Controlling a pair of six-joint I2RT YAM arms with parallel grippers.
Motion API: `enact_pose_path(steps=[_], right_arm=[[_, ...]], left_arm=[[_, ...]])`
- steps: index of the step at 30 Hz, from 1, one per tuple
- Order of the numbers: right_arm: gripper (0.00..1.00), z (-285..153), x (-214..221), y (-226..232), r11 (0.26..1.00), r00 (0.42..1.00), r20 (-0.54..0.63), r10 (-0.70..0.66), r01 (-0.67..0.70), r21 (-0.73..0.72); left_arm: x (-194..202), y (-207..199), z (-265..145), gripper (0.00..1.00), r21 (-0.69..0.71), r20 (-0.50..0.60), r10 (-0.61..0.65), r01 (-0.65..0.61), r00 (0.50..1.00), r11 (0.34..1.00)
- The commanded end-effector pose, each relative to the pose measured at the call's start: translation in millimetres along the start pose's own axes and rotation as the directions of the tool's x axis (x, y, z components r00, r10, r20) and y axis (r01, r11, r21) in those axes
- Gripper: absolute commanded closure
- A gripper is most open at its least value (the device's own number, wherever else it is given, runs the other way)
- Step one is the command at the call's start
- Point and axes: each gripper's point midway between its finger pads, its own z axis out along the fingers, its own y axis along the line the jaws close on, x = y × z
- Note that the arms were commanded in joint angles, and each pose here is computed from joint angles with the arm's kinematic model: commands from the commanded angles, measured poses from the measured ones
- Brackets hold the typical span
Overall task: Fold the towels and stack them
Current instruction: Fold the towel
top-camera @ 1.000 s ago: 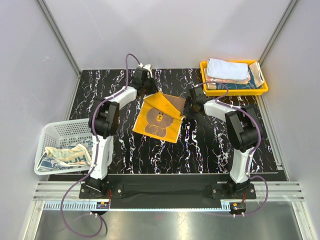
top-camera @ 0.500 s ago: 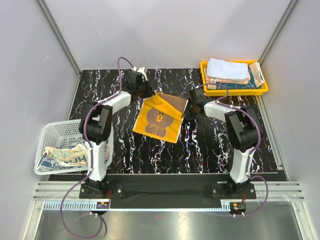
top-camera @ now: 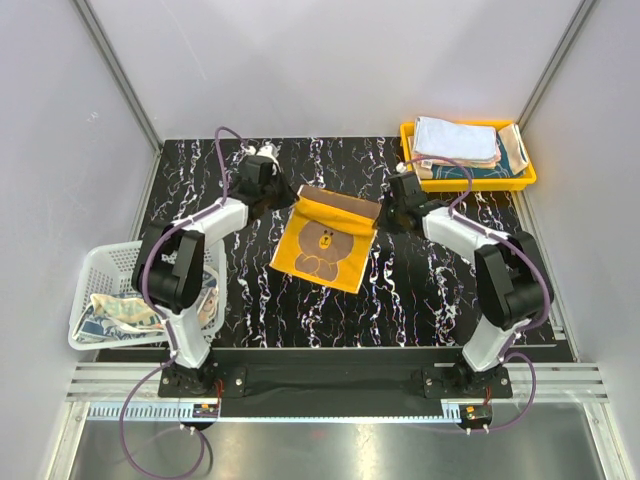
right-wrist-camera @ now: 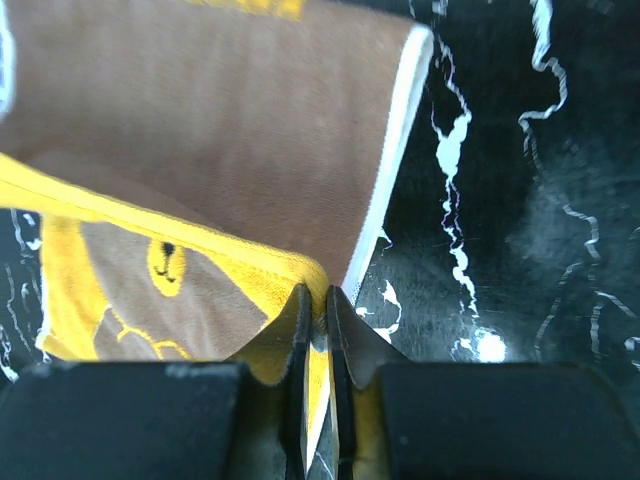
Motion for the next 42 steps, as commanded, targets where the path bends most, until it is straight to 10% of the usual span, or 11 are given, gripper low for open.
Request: enact_pose_path(steps=[1,28,42], right_arm=[[0.96,-24,-20,-2,0.996,0.993,0.076,-0.088,0.086,0.027],[0.56,-37,37,0,0.996,0.996,0.048,-0.078,0.079,-0.032],[0.64,5,23,6,0.994,0.994,-0.02,-0.106,0.106,0.039]], left_arm=[[-27,-9,-20,1.0,0.004,0.109,-0.012,0.012,0.994,1.0],[75,32,-42,1.0,-0.023,-0.004,-0.055,0.055,0.998,0.998],[69,29,-42,1.0,-0.024,-0.011,-0.032,0.031,0.999,0.999]])
